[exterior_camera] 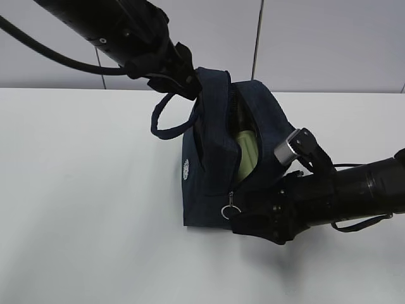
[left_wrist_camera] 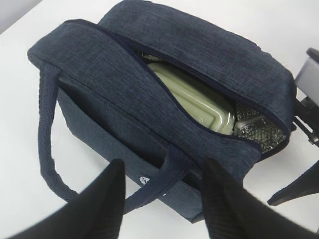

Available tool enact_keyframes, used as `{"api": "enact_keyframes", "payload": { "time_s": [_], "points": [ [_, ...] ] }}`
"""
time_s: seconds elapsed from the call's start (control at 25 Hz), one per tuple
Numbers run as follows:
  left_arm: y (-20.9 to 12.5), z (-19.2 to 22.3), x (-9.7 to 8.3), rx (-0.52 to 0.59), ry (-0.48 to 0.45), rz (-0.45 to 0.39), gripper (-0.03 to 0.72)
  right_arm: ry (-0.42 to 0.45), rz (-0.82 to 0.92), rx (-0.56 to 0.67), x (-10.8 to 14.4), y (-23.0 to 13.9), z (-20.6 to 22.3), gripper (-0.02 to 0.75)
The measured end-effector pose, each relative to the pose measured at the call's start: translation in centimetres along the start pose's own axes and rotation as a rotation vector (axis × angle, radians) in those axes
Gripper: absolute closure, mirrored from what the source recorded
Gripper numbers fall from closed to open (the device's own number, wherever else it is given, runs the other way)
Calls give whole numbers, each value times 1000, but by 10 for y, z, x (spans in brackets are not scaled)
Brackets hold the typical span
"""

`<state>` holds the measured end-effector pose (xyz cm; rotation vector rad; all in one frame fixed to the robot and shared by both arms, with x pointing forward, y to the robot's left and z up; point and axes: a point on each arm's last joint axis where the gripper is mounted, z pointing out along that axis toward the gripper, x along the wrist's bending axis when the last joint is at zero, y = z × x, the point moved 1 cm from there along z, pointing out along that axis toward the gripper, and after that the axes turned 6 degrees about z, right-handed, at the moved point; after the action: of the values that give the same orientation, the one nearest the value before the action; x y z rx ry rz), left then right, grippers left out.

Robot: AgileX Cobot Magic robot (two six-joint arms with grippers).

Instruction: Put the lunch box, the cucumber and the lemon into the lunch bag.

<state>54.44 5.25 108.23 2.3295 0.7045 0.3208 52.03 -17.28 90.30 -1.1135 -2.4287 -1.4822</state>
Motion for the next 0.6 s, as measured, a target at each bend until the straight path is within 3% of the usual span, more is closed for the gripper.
{"api": "enact_keyframes", "payload": {
  "time_s": [0.6],
  "points": [
    [0, 0, 0, -1, 4, 3, 344, 29, -34, 1, 9, 0, 9, 232]
  ]
}}
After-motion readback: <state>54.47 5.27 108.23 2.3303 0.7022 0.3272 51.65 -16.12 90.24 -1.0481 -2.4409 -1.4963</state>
